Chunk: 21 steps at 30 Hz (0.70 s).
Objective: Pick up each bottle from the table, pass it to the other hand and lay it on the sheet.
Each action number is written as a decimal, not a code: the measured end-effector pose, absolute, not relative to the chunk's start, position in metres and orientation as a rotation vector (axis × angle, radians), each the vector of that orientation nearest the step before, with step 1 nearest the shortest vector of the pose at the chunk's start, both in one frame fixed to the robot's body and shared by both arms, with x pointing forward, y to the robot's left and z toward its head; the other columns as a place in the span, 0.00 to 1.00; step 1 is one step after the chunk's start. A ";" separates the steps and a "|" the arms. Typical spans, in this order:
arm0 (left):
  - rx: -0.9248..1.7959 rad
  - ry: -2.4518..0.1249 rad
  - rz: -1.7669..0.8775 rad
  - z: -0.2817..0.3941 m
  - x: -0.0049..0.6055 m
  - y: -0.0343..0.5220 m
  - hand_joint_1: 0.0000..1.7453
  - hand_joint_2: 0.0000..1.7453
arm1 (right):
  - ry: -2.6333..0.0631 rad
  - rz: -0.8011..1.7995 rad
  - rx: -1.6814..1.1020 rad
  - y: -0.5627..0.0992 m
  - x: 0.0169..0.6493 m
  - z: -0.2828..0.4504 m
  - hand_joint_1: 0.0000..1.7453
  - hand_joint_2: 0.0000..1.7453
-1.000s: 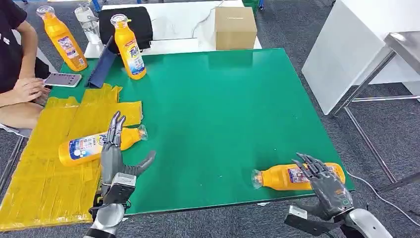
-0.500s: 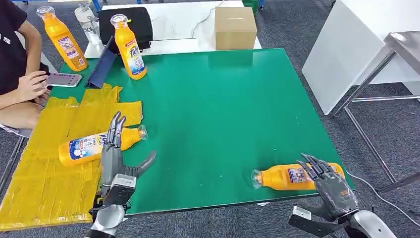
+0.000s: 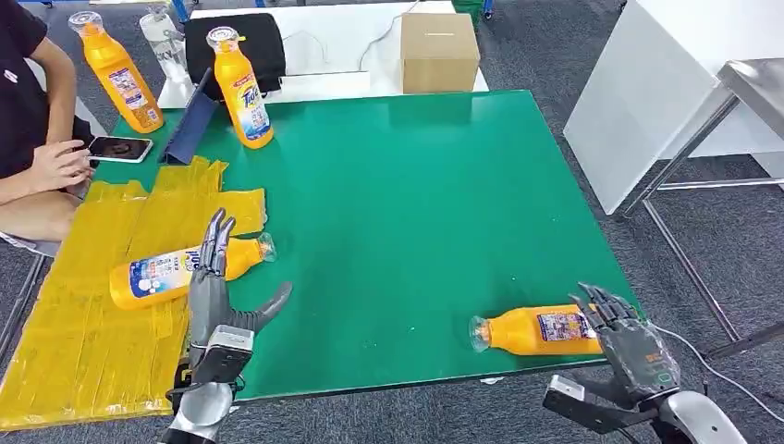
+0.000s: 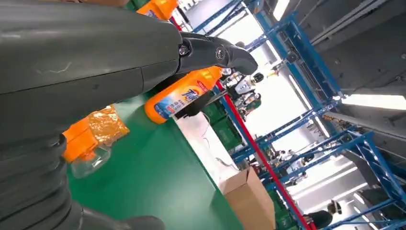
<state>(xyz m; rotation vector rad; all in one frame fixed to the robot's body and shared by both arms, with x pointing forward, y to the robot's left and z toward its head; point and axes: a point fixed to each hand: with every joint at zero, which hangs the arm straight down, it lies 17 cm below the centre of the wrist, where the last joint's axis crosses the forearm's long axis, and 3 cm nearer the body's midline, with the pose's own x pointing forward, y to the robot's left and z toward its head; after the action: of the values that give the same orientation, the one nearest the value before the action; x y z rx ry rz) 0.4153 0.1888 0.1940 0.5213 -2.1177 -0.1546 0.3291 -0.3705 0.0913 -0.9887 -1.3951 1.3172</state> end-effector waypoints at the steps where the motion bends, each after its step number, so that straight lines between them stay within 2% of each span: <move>1: 0.521 -2.118 -0.154 0.194 0.415 0.189 0.00 1.00 | -1.366 1.322 -1.010 -0.376 0.330 0.088 0.00 1.00; 9: 0.508 -2.112 -0.143 0.193 0.416 0.188 0.00 1.00 | -1.209 1.320 -1.078 -0.408 0.345 0.053 0.00 1.00; 21: 0.502 -2.114 -0.145 0.194 0.415 0.186 0.00 1.00 | -1.167 1.297 -1.061 -0.414 0.347 0.035 0.00 1.00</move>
<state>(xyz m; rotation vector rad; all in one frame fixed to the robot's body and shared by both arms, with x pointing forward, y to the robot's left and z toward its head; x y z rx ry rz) 0.4154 0.1861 0.1936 0.5019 -2.1141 -0.1454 0.3468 -0.4139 0.0349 -1.0607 -1.1670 1.2970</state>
